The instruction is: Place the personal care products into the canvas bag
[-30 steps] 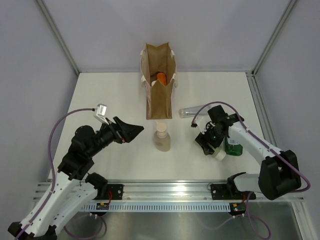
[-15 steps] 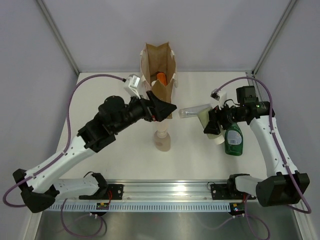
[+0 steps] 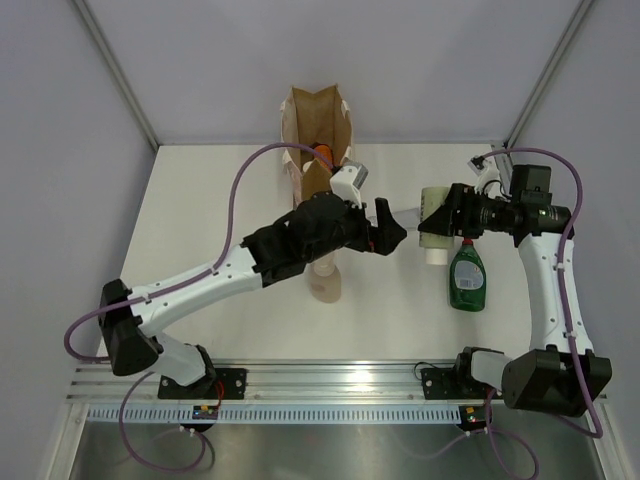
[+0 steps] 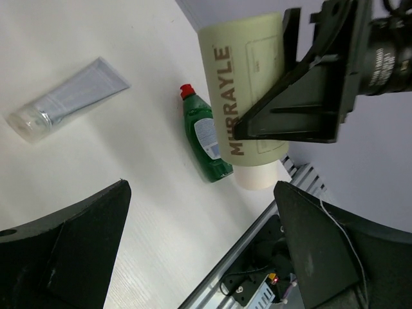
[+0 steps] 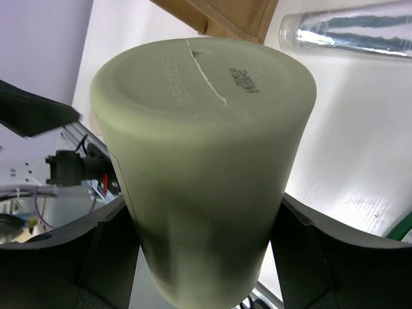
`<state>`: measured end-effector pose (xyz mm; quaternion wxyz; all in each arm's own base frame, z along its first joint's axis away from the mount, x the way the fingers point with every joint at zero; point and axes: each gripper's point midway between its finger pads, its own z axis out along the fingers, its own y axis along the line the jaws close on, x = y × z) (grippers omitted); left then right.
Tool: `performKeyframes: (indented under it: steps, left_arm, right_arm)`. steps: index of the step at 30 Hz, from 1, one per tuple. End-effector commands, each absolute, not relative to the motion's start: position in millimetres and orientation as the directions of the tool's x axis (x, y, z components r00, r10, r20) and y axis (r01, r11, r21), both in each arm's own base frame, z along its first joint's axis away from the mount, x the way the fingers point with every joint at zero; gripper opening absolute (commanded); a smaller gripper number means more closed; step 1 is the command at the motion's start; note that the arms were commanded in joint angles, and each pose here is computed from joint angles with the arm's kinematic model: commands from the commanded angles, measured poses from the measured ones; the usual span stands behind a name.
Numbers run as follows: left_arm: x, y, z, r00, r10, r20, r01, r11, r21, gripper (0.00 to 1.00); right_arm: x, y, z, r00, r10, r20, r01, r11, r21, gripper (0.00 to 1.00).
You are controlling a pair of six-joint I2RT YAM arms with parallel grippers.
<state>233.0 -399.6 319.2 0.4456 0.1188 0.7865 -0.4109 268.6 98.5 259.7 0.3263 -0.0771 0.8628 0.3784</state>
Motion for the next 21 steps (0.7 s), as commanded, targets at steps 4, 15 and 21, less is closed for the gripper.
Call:
performKeyframes:
  steps: [4, 15, 21]
  left_arm:
    - [245, -441, 336, -0.509, -0.183, -0.841, 0.616, 0.605, -0.504, 0.99]
    - [239, -479, 318, -0.501, -0.128, -0.856, 0.676, 0.56, -0.479, 0.99]
    - [237, -438, 318, -0.421, -0.085, -0.903, 0.672, 0.64, -0.373, 0.99]
  right_arm:
    - [274, 103, 307, -0.676, 0.256, -0.691, -0.377, 0.685, 0.623, 0.0]
    - [260, 114, 315, -0.654, 0.289, -0.699, -0.424, 0.625, 0.656, 0.0]
    - [281, 105, 335, -0.562, 0.237, -0.793, -0.483, 0.684, 0.547, 0.0]
